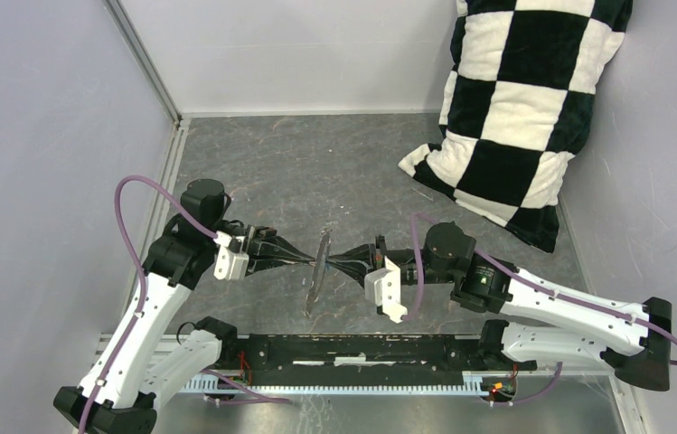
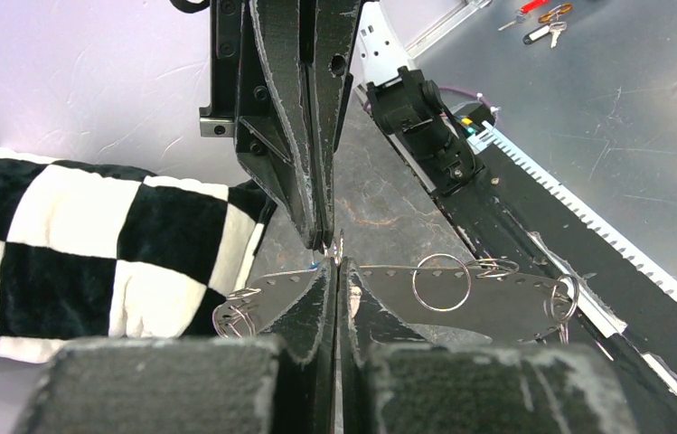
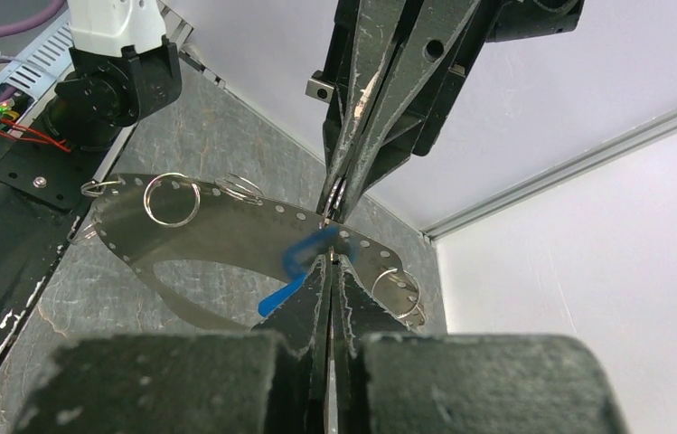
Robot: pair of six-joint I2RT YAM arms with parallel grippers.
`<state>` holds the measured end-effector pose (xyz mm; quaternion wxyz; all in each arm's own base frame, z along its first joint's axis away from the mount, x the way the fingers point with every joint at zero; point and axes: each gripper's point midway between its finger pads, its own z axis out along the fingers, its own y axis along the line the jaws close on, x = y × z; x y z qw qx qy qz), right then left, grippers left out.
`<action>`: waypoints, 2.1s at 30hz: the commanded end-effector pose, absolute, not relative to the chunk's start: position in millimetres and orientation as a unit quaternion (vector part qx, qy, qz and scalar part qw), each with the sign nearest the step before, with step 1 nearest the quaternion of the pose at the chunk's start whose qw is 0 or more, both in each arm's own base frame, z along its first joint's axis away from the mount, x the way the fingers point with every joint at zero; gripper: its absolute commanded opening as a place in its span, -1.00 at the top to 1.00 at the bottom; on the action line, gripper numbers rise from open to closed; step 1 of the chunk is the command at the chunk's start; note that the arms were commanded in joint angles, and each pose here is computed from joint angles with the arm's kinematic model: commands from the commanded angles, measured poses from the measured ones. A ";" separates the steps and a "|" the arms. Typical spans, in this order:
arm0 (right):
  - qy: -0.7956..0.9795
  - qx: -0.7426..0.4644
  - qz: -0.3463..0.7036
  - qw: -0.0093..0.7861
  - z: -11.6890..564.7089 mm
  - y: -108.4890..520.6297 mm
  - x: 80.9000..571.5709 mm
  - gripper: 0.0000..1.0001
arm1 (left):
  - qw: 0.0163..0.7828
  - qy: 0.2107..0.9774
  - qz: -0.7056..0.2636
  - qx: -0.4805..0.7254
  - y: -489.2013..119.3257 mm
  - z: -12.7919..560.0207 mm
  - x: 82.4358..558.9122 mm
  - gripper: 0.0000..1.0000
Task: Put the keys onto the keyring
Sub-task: Insert the key onto the keyring.
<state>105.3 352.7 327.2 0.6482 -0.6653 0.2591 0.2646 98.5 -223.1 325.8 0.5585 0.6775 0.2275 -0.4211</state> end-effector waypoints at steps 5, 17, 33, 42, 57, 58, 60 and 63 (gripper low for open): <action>0.230 -0.641 0.281 0.676 365.0 353.9 98.4 0.99 | 0.557 0.206 -0.435 0.677 -223.3 330.8 90.4 0.95; 0.218 -0.646 0.296 0.669 365.9 357.6 91.9 0.99 | 0.557 0.209 -0.432 0.678 -223.4 327.9 91.4 0.96; 0.204 -0.661 0.303 0.655 361.0 360.6 86.0 0.99 | 0.558 0.211 -0.429 0.678 -223.4 325.9 92.5 0.96; 0.201 -0.657 0.308 0.658 364.6 362.3 85.3 0.99 | 0.559 0.212 -0.426 0.679 -223.7 324.3 93.3 0.96; 0.215 -0.655 0.312 0.654 363.9 367.1 88.9 0.99 | 0.572 0.199 -0.400 0.688 -224.8 323.3 96.3 0.96; 0.219 -0.655 0.309 0.654 363.1 366.8 90.8 0.99 | 0.575 0.196 -0.393 0.690 -224.8 323.5 97.2 0.96; 0.231 -0.650 0.301 0.658 364.6 364.4 94.9 0.99 | 0.586 0.186 -0.372 0.695 -224.8 324.4 100.2 0.96; 0.248 -0.642 0.289 0.666 367.9 358.0 100.6 0.99 | 0.600 0.171 -0.342 0.703 -225.2 326.8 105.2 0.96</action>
